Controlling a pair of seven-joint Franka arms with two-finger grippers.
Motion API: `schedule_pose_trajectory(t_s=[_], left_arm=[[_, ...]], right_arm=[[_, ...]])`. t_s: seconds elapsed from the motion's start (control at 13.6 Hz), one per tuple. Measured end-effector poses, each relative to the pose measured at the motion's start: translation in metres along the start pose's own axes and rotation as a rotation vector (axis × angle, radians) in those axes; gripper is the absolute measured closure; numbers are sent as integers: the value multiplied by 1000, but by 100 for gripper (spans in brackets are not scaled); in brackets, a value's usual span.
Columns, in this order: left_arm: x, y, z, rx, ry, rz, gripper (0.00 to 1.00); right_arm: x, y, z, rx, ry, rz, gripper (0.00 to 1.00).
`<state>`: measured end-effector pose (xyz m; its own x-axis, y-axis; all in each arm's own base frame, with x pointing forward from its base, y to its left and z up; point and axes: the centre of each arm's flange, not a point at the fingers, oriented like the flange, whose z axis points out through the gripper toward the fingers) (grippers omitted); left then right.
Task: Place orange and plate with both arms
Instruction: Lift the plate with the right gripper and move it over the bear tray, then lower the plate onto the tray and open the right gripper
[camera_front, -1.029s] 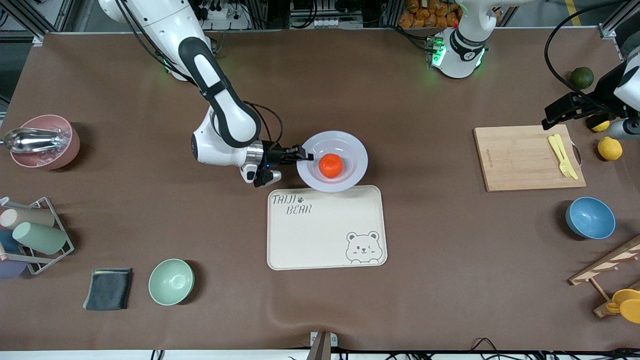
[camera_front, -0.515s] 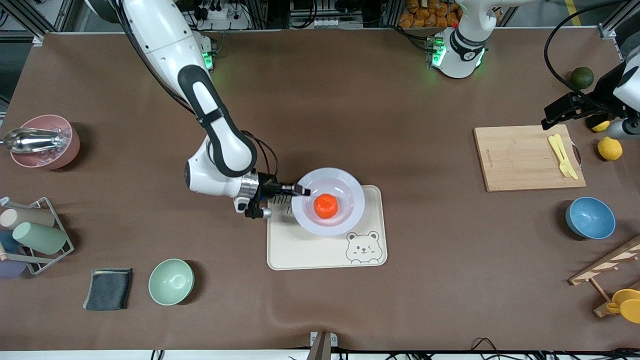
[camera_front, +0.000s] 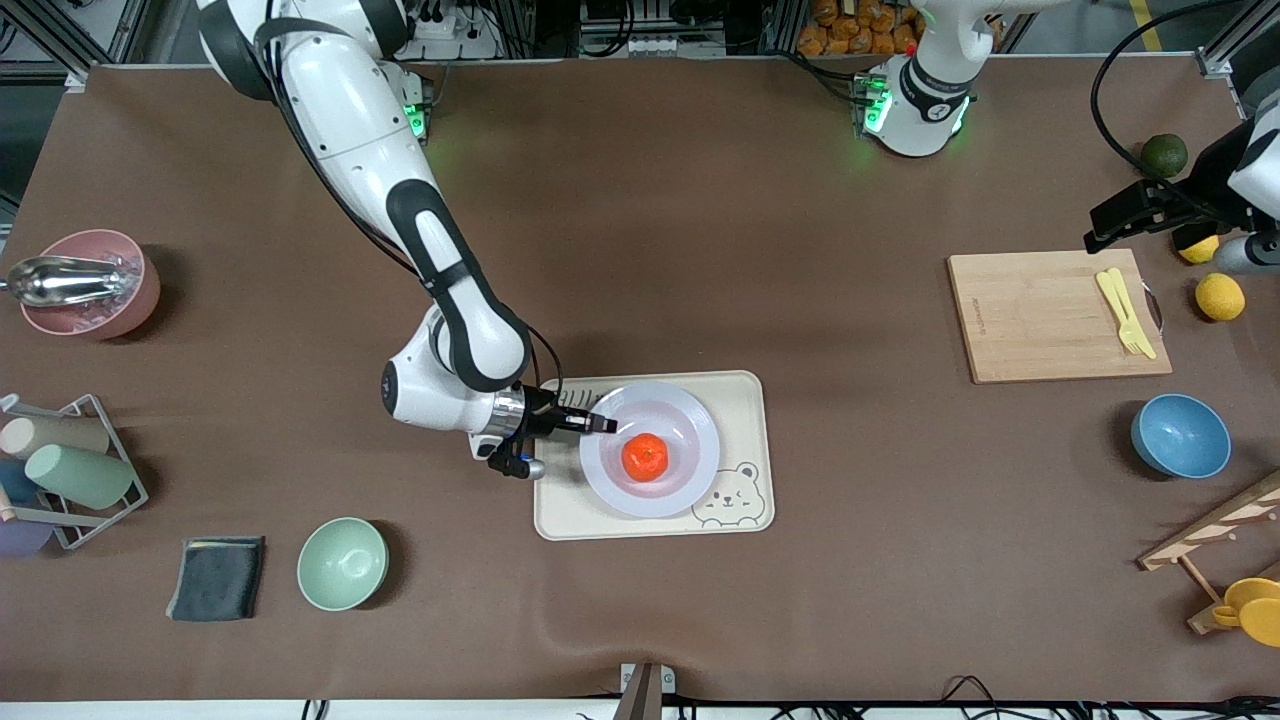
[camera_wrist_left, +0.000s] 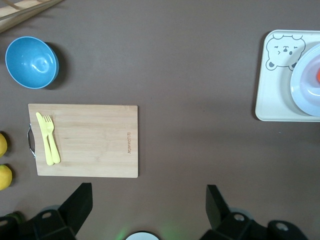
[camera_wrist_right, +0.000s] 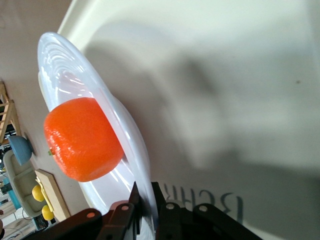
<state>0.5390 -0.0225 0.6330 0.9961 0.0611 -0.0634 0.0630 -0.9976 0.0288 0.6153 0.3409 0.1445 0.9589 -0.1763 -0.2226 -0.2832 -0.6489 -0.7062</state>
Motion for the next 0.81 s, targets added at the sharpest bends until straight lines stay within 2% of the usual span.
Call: schedule_pose_trajectory(t_s=[0.15,0.22,0.51,0.66,0.81], left_arm=[[0,0,0,0,-2,-1,0],[0,0,1,0,-3,-1,0],[0,0,2,1,-7,-1,0],[0,0,2,1,-7,0,0],[0,0,2,1,-6,1,0]], right_arm=[[2,-4,-1,3,4,-9,90],[3,-7,-2,-3,6,-23,86],[19,-23,-25,-42,42,-106,41],[34,-34,-60,-53,67,-145,20],[48,-38,-100,-107,91,-202,1]])
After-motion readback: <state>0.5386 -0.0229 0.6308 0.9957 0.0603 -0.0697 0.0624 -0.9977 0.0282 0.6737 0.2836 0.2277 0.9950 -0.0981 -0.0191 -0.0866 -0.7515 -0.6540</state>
